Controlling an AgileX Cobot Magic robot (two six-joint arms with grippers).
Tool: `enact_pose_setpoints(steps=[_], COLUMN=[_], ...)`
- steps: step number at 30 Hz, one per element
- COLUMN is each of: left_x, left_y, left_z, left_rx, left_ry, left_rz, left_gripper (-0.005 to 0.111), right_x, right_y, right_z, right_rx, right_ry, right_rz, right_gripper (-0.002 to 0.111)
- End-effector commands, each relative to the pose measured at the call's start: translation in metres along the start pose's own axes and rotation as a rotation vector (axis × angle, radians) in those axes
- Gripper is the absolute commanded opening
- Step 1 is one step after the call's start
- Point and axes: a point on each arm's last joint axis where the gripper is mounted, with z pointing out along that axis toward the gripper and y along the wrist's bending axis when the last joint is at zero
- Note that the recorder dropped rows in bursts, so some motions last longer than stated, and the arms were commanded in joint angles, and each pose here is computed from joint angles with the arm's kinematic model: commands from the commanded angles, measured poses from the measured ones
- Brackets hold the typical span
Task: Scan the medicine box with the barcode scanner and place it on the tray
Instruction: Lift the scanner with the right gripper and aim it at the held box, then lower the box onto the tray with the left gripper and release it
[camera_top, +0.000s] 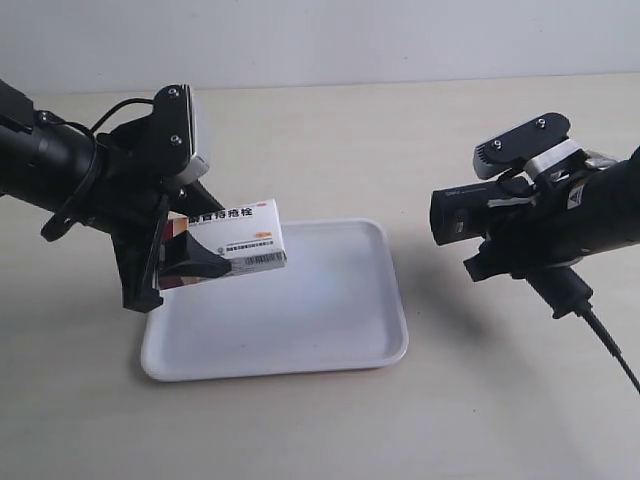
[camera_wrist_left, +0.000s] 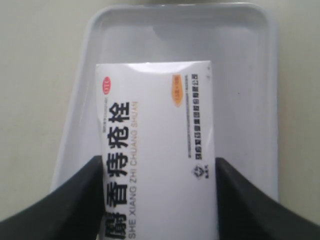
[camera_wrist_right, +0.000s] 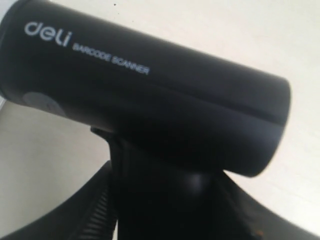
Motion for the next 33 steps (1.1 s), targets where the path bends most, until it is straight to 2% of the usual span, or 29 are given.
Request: enact_pose_setpoints(steps=[1,6,13,16,19,22,28,30,33], left_x=[-0.001,0.0,0.0,-0.001,0.005,0.011,0.032,0.036,0.04], left_y=[0.001,0.001,0.001,0.001,0.002,0.005,0.004,0.005,0.005], left_z=[0.003,0.005,0.005,0.007,0.024,0.041,0.067,0.072,0.076], left_rx=[0.018,0.025,0.025,0.028,0.052,0.056,0.074,0.068,0.066], left_ry=[-0.027,-0.023,-0.023,-0.04,-0.053,-0.091,-0.023,-0.002,0.013], left_rz=[0.005,0.001,0.001,-0.029,-0.118,-0.161,-0.127,-0.133,-0.142], left_gripper=[0.0,0.0,0.0,0.0,0.0,0.0,0.0,0.003,0.02], right_x=[-0.009,-0.016,-0.016,-0.016,-0.012,-0.006,-0.001,0.0,0.003], right_y=[-0.002,-0.003,-0.004,-0.004,-0.002,-0.001,0.001,0.001,0.002], right_z=[-0.012,-0.032,-0.033,-0.024,0.002,0.021,0.036,0.039,0.043], right_rx=[0.023,0.045,0.053,0.046,0.029,0.015,0.004,0.002,-0.003], right_ry=[-0.084,-0.154,-0.145,-0.148,-0.133,-0.11,-0.092,-0.085,-0.067], right_rz=[-0.062,-0.089,-0.142,-0.083,-0.025,0.039,0.105,0.128,0.16], right_gripper=[0.0,0.0,0.0,0.0,0.0,0.0,0.0,0.0,0.005])
